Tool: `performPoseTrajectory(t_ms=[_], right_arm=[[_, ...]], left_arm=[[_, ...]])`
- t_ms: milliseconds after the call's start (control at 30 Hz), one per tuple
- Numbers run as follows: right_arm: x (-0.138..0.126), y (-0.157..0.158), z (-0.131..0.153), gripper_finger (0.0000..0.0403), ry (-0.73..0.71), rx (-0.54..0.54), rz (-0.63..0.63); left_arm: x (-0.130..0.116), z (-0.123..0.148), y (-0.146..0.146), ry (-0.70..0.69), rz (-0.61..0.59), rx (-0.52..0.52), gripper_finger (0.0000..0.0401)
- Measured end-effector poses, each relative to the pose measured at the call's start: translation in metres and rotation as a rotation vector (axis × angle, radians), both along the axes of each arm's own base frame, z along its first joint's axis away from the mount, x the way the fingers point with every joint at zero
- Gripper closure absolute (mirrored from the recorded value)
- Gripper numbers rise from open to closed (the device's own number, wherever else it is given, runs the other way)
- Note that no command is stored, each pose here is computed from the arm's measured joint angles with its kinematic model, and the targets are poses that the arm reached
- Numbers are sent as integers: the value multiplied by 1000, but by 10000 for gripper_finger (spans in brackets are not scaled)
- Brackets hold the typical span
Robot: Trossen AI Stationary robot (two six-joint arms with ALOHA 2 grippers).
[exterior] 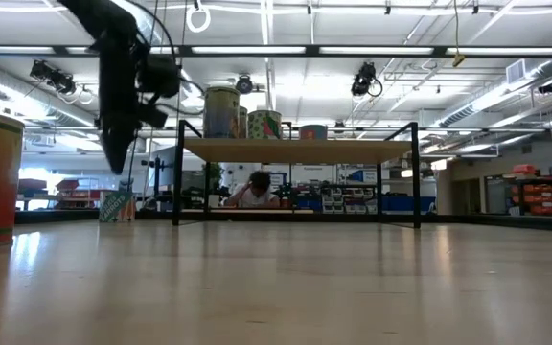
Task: Pick and place cans onto a shelf
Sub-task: Put the carrot can on top of the shelf
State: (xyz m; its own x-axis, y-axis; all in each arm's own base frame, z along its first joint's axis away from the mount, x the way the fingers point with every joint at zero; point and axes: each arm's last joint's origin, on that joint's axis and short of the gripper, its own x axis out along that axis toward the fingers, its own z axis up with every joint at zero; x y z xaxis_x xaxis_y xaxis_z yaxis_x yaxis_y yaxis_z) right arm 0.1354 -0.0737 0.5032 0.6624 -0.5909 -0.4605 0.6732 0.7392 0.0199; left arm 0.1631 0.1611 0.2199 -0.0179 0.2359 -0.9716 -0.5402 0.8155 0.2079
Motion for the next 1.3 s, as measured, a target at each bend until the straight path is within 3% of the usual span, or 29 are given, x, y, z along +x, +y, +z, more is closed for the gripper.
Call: performPoseTrajectory(t_ms=[200,467,667,867,1133,1300], right_arm=[[1,-2,-1,302,-4,13,-16],[9,-6,-4,302,-37,85,-60],[21,-12,-10,302,-16,115,-71],[35,-19,-16,302,17,133,-72],[46,-24,-22,302,68,122,-51],[44,-24,-21,302,87,93,-34]], left_arm=[[-12,-32,-7,110,-76,84,170],[-10,-37,-2,123,-137,221,170],[-17,-54,5,135,-133,174,178],[-21,-63,10,142,-54,193,241],[-19,-63,11,94,-3,190,375],[-23,-50,-2,130,20,109,384]])
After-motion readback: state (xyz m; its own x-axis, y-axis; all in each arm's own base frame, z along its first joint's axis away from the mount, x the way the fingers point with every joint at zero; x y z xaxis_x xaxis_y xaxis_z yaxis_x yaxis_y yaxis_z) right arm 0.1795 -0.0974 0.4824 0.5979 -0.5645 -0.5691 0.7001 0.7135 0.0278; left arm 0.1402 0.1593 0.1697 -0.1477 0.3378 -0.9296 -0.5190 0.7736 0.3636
